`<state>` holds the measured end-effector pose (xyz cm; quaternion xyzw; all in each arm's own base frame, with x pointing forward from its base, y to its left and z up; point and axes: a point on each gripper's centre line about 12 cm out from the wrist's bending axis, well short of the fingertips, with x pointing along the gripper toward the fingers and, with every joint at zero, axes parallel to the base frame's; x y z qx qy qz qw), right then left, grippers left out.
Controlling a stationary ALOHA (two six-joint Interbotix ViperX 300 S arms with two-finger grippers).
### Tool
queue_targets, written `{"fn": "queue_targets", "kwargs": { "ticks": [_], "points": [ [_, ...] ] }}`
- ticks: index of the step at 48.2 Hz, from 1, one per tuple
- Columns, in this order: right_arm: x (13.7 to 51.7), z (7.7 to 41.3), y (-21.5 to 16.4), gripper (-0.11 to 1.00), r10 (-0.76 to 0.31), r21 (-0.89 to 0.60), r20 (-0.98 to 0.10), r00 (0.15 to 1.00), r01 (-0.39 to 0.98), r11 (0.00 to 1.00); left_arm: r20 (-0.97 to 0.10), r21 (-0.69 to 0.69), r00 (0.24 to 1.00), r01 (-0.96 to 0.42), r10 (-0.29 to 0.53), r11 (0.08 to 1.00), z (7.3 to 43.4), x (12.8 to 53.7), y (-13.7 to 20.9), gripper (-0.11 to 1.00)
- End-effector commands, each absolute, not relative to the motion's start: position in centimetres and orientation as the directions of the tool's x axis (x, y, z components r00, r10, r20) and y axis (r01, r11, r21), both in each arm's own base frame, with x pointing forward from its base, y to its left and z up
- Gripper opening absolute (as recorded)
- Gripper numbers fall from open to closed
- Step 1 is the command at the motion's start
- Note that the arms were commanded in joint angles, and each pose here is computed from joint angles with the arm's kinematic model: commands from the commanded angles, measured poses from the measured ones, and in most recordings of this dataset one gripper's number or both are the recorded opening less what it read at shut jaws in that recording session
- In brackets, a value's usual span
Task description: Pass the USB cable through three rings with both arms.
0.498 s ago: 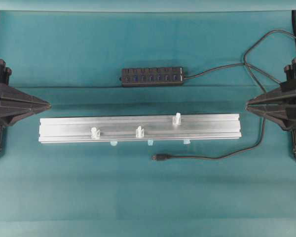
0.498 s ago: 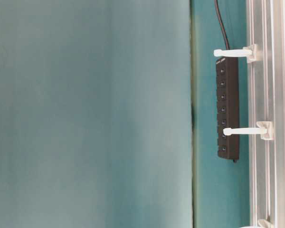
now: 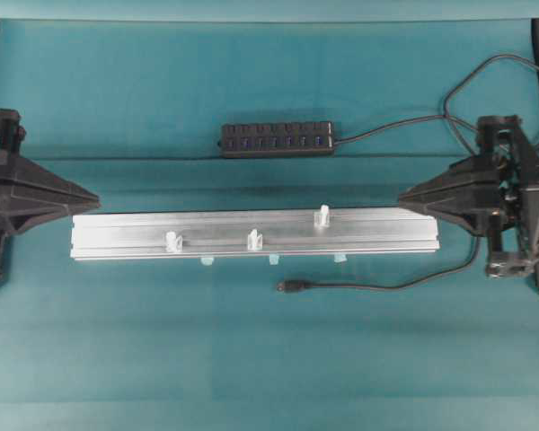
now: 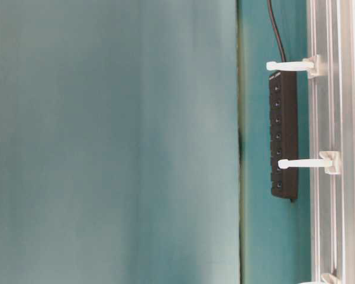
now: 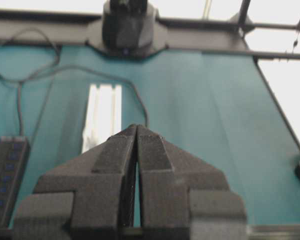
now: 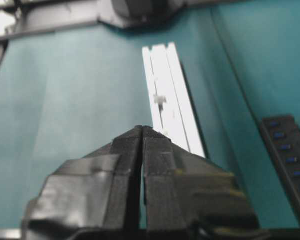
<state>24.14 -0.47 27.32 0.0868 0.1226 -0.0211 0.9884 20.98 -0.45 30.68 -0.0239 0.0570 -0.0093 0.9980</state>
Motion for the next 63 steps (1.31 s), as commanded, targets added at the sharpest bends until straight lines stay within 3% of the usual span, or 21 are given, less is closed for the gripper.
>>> {"fn": "queue_targets", "kwargs": {
  "ticks": [1,18,32,50,56,63],
  "points": [
    [24.9,28.3,-0.5,-0.10,-0.018,0.181,-0.259,0.966,0.067,0.981,-0.118,-0.046,0.993,0.020,-0.025,0.999,31.5,21.3,-0.5,0.02],
    [27.8,27.5,0.1,-0.10,0.014,0.168,-0.495,0.869,0.080,0.982,-0.188,-0.031,0.982,0.025,-0.030,0.999,31.1,22.8,-0.7,0.02],
    [30.6,25.7,1.0,-0.10,0.037,0.113,-0.712,0.701,0.062,0.992,-0.273,0.033,0.962,0.043,-0.032,0.999,30.5,23.6,-0.8,0.02],
    [33.3,25.0,1.3,-0.07,0.010,0.036,-0.819,0.573,0.033,0.999,-0.298,0.037,0.955,0.020,-0.008,0.999,30.1,23.5,-0.2,0.02],
    [33.3,24.8,1.3,0.02,0.007,0.032,-0.837,0.547,0.036,0.999,-0.299,0.037,0.954,0.017,-0.005,0.999,30.1,23.5,-0.2,0.02],
    [33.4,24.3,1.3,0.32,0.006,0.033,-0.858,0.513,0.044,0.998,-0.314,0.037,0.950,0.018,-0.005,0.999,29.8,23.4,-0.2,0.02]
  ]
}}
